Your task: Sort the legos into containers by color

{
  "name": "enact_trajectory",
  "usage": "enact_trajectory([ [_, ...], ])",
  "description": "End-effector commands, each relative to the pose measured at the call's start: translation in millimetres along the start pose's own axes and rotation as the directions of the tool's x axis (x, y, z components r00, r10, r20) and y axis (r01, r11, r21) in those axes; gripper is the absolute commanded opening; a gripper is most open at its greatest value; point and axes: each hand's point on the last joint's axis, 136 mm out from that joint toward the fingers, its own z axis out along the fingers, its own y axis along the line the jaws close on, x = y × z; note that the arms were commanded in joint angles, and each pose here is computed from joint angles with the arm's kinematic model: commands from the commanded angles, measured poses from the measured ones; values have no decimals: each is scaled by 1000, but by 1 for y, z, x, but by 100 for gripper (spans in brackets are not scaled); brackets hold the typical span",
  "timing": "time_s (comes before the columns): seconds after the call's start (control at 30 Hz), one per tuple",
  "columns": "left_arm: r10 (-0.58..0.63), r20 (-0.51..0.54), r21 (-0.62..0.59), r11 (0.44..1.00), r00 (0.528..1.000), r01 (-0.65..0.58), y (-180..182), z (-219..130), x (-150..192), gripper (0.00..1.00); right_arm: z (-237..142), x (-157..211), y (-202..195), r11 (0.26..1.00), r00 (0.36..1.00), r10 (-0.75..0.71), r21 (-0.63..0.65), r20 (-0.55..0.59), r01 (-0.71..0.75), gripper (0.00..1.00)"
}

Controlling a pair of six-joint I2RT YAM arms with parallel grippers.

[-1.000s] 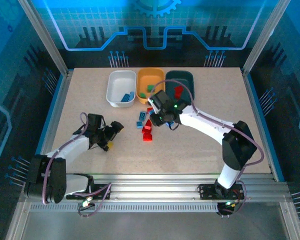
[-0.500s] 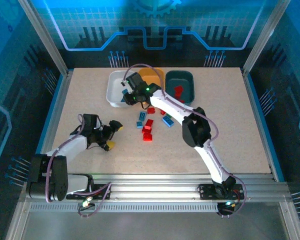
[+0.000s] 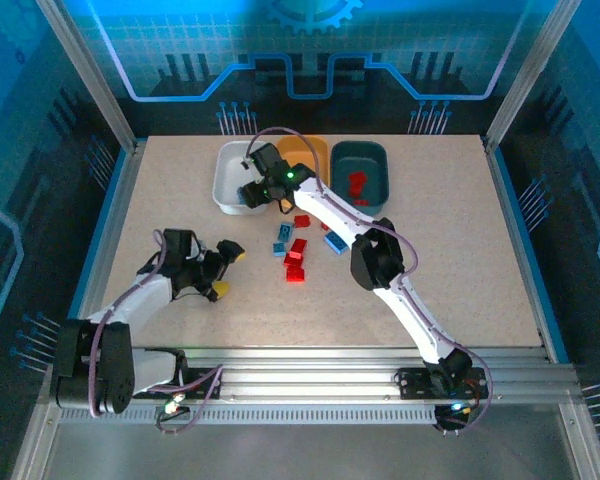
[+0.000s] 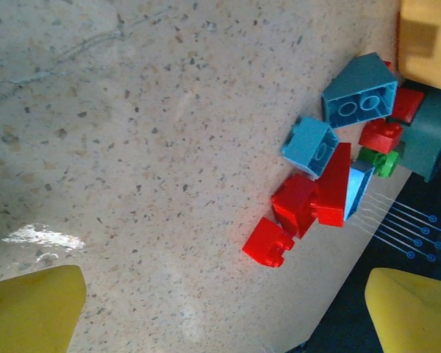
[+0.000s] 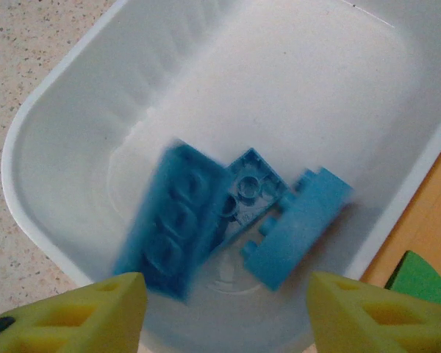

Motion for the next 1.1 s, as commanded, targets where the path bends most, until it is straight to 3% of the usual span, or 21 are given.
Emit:
enact_trajectory([
  [0.0,0,-14,20,1000,1000,0,-5,-7,5,99,-21,-19,0,1000,999,15,-13,35,-14,62],
  [0.2,84,16,11,996,996,-84,-18,-15,7,99,-94,-37,-8,996,988,83,33,128,-88,60],
  [0.37,243,26,-110,965,970,-239,-29,-12,18,99,-138,14,-26,977,976,205,48,77,-209,61],
  [0.63,246,31,-116,964,969,-241,-39,1,11,99,-147,144,-11,922,914,385,96,-129,-374,85],
  [0.97,215,29,-119,970,976,-210,-20,8,14,99,-126,213,43,934,873,353,65,-335,-353,89],
  [1.07,208,23,-125,971,978,-204,-15,9,16,99,-116,223,46,936,863,351,122,-364,-329,90],
])
